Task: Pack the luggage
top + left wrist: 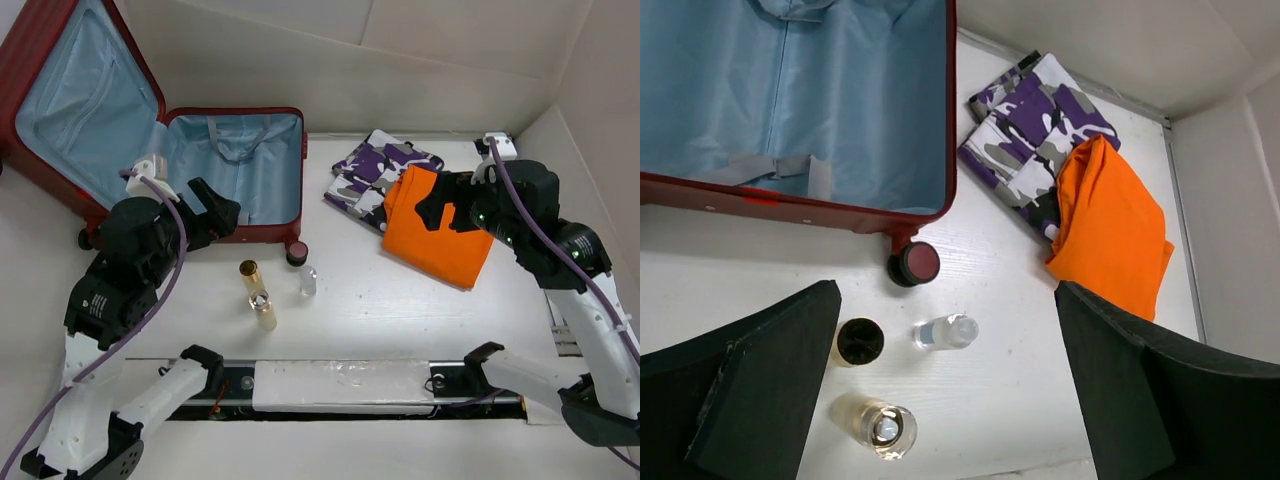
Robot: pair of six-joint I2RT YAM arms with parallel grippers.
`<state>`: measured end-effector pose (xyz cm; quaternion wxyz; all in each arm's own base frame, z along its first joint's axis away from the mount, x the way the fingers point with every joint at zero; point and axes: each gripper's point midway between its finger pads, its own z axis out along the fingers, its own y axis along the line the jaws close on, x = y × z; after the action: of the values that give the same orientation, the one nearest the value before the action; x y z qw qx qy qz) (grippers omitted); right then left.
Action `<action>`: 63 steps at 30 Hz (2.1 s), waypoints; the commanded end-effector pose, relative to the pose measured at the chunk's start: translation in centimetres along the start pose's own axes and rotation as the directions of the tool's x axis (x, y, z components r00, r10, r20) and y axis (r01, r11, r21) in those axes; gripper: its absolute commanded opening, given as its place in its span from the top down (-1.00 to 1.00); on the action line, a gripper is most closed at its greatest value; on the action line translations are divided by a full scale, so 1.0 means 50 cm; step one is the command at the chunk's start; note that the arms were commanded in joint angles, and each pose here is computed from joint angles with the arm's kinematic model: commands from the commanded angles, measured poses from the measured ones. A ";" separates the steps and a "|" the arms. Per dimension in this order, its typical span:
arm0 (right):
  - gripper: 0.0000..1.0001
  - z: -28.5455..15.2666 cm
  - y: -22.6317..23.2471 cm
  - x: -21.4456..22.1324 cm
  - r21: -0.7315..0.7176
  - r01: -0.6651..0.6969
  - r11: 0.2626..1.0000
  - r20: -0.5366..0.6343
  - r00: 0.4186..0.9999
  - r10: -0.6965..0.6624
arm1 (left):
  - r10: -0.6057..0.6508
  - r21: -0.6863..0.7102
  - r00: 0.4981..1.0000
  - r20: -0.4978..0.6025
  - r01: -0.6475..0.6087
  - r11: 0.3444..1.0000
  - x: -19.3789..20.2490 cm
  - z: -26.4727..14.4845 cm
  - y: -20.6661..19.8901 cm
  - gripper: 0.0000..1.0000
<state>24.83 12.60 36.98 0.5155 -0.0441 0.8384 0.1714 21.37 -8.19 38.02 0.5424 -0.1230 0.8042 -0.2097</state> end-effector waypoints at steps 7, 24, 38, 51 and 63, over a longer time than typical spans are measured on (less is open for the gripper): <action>-0.66 0.003 0.052 0.009 -0.169 0.011 0.986 0.019 1.000 -0.008 | 0.012 -0.009 0.993 -0.120 -0.013 1.000 0.071 0.009 0.019 -0.46; -0.53 0.059 0.132 0.083 -0.298 0.046 0.953 -0.088 0.993 -0.075 | -0.036 -0.171 0.910 -0.413 -0.039 0.985 0.280 0.045 0.126 -0.52; -0.53 0.072 0.170 0.141 -0.346 0.043 0.937 -0.144 0.985 -0.098 | 0.058 -0.162 0.875 -0.481 -0.154 0.975 0.320 0.134 0.145 -0.55; -0.53 0.071 0.165 0.143 -0.329 0.050 0.943 -0.137 0.986 -0.100 | 0.062 -0.228 0.847 -0.528 -0.212 0.950 0.363 0.158 0.190 -0.39; -0.53 0.078 0.158 0.156 -0.315 0.051 0.948 -0.151 0.983 -0.103 | 0.053 -0.218 0.825 -0.562 -0.210 0.953 0.394 0.172 0.195 -0.04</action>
<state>22.09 21.86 29.26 0.4124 -0.1765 0.8524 0.2689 21.73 -9.43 14.45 0.2744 -0.0775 0.9550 -0.0816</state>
